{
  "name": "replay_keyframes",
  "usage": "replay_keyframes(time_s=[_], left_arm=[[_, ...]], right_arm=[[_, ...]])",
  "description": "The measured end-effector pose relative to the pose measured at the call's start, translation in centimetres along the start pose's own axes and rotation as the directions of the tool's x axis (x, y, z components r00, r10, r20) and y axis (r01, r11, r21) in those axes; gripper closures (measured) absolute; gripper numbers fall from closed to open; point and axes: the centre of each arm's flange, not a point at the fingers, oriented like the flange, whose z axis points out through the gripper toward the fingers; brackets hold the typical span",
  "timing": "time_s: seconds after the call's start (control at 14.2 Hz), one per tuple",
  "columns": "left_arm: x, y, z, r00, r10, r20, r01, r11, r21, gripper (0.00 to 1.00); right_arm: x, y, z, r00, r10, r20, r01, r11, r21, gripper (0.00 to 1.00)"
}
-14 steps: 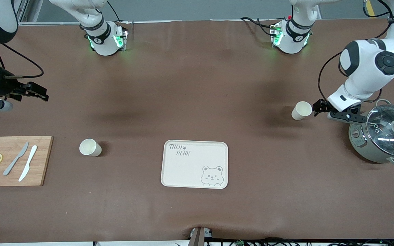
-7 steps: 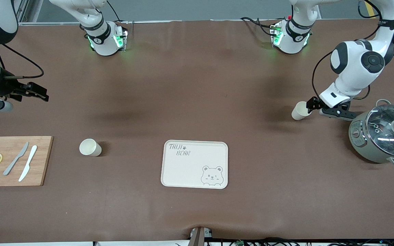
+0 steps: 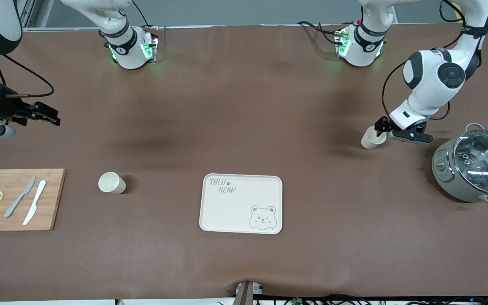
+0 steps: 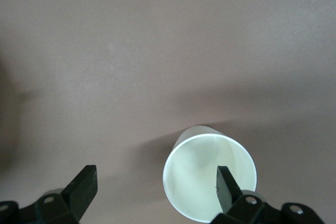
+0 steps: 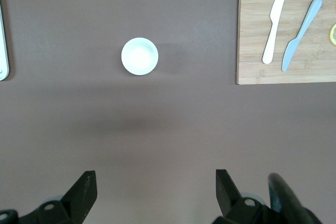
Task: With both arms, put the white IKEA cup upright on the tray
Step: 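Lower the left gripper around the cup rim and close it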
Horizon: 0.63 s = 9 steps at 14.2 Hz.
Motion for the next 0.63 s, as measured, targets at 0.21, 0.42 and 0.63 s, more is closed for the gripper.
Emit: replay_keyframes(time_s=[0.21, 0.42, 0.63], left_arm=[[-0.9, 0.3, 1.2, 1.0, 0.001, -0.011, -0.001, 1.0, 0.001, 0.0], [-1.4, -0.3, 2.1, 1.0, -0.004, -0.007, 0.004, 1.0, -0.001, 0.0], [-2.0, -1.7, 2.4, 1.0, 0.007, 0.001, -0.007, 1.0, -0.001, 0.0]], right_arm=[[0.1, 0.0, -0.8, 1.0, 0.001, -0.017, -0.001, 1.0, -0.001, 0.0], [0.3, 0.1, -1.8, 1.0, 0.002, -0.03, -0.002, 1.0, -0.001, 0.0], [0.8, 0.1, -1.8, 0.999, -0.002, -0.045, 0.001, 1.0, -0.001, 0.0]])
